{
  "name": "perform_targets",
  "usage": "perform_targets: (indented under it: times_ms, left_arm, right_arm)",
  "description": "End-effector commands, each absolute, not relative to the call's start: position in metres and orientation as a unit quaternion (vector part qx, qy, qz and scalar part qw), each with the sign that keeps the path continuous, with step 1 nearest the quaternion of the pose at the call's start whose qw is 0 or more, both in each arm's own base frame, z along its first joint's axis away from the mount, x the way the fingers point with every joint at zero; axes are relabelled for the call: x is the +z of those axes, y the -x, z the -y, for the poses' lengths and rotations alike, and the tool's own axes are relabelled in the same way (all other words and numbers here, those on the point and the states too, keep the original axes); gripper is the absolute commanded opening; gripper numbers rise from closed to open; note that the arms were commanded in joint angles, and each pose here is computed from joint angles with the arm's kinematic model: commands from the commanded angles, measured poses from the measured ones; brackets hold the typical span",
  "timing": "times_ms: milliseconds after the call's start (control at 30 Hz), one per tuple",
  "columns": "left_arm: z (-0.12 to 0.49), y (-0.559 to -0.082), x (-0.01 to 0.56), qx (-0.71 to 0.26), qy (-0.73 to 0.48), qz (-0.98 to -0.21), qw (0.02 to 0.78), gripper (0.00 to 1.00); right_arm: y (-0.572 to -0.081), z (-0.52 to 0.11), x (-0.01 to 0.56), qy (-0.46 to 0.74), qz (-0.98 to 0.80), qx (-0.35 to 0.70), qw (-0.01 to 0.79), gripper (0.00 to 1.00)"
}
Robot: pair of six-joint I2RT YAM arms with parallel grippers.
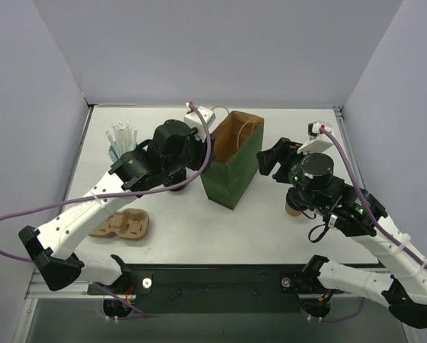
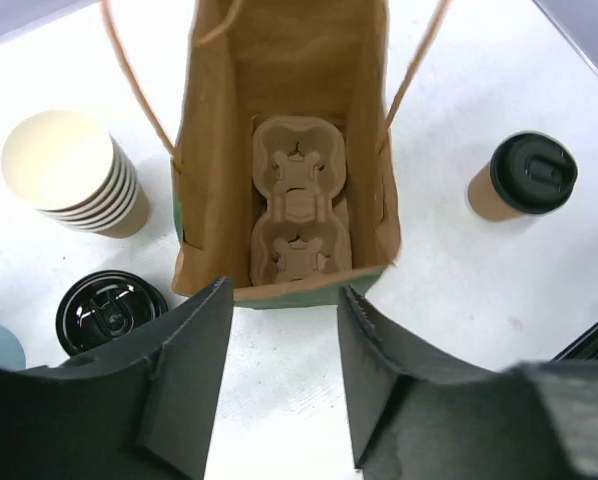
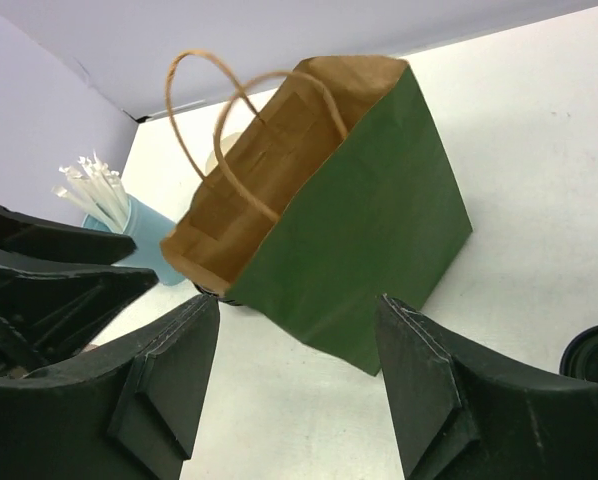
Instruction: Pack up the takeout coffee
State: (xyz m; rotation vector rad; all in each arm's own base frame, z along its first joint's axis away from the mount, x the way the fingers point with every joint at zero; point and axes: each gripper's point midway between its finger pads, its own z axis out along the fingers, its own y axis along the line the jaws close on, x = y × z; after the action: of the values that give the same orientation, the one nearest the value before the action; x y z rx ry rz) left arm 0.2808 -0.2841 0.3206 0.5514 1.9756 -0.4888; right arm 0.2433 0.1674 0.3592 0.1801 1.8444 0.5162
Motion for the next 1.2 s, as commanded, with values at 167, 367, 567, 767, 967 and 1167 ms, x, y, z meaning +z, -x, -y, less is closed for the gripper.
perform_targets:
  times_ms: [167,367,567,767,967,1167]
  left_arm:
    - [0.231,-0.292,0.379,-0.168,0.006,-0.853,0.494,0.59]
    - [0.247,-0.264,0.352,-0.239,0.177,-0.889,0.348,0.59]
    - [0.277,-0.238,0.337,-0.277,0.234,-0.890,0.276,0.61]
    - [0.294,-0.259,0.329,-0.298,0.281,-0.870,0.274,0.66]
    - [0.299,-0.271,0.304,-0.279,0.309,-0.876,0.242,0.66]
    - [0.303,-0.278,0.270,-0.259,0.336,-0.887,0.182,0.63]
  right_arm:
    - [-0.242,-0.156,0.369,-0.093,-0.784,0.204,0.580,0.63]
    - [-0.239,-0.158,0.364,-0.076,-0.793,0.197,0.571,0.63]
    - [-0.236,-0.160,0.351,-0.062,-0.806,0.189,0.558,0.63]
    - [-0.233,-0.162,0.344,-0.064,-0.812,0.194,0.547,0.63]
    - [-0.228,-0.154,0.340,-0.070,-0.814,0.187,0.546,0.63]
    - [-0.223,-0.147,0.334,-0.085,-0.814,0.188,0.542,0.62]
